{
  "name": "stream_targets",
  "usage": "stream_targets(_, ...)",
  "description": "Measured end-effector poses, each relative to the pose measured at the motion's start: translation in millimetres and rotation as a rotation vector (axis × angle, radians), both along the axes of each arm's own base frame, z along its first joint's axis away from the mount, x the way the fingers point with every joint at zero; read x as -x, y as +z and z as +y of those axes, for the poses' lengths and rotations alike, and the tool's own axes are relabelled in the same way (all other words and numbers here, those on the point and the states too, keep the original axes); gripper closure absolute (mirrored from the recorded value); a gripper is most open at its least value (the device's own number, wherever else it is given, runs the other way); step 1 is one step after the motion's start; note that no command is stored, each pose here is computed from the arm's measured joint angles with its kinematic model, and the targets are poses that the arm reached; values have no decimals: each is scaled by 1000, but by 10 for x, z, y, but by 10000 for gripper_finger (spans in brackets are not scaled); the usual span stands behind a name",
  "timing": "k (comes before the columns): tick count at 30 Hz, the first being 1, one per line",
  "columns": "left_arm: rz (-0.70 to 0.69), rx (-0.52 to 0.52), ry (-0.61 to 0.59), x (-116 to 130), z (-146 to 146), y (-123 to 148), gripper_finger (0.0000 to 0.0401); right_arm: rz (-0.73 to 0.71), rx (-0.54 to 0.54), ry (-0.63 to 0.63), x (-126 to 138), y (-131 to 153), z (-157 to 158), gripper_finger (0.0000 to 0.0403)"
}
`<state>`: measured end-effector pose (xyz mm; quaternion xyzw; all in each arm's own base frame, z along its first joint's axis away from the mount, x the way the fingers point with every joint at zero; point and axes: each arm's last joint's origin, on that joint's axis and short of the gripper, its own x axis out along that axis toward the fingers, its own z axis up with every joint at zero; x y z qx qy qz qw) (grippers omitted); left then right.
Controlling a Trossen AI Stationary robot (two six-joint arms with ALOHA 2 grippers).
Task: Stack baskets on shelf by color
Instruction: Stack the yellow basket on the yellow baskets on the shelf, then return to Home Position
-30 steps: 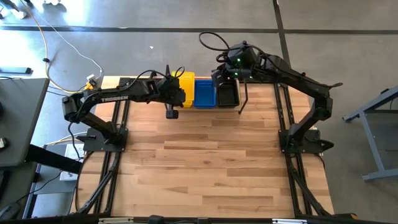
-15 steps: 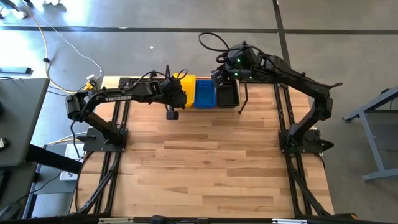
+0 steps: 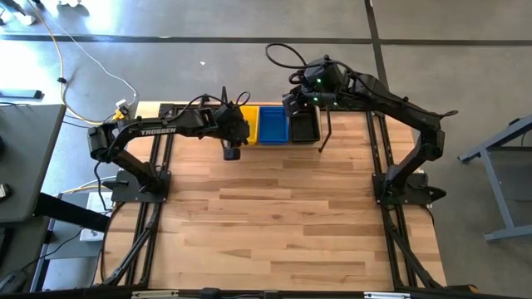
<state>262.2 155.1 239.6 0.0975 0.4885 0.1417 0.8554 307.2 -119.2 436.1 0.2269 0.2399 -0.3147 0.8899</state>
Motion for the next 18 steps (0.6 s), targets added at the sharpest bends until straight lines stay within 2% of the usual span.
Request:
stream_targets(6, -9, 25, 31, -14, 1, 98, 256, 11, 17, 14, 0, 0, 0, 256)
stream_targets(12, -77, 64, 80, 2, -32, 414, 253, 14, 22, 22, -1, 0, 1, 256)
stream_targets(18, -241, 222, 70, 215, -213, 627, 256, 26, 39, 46, -11, -2, 24, 256)
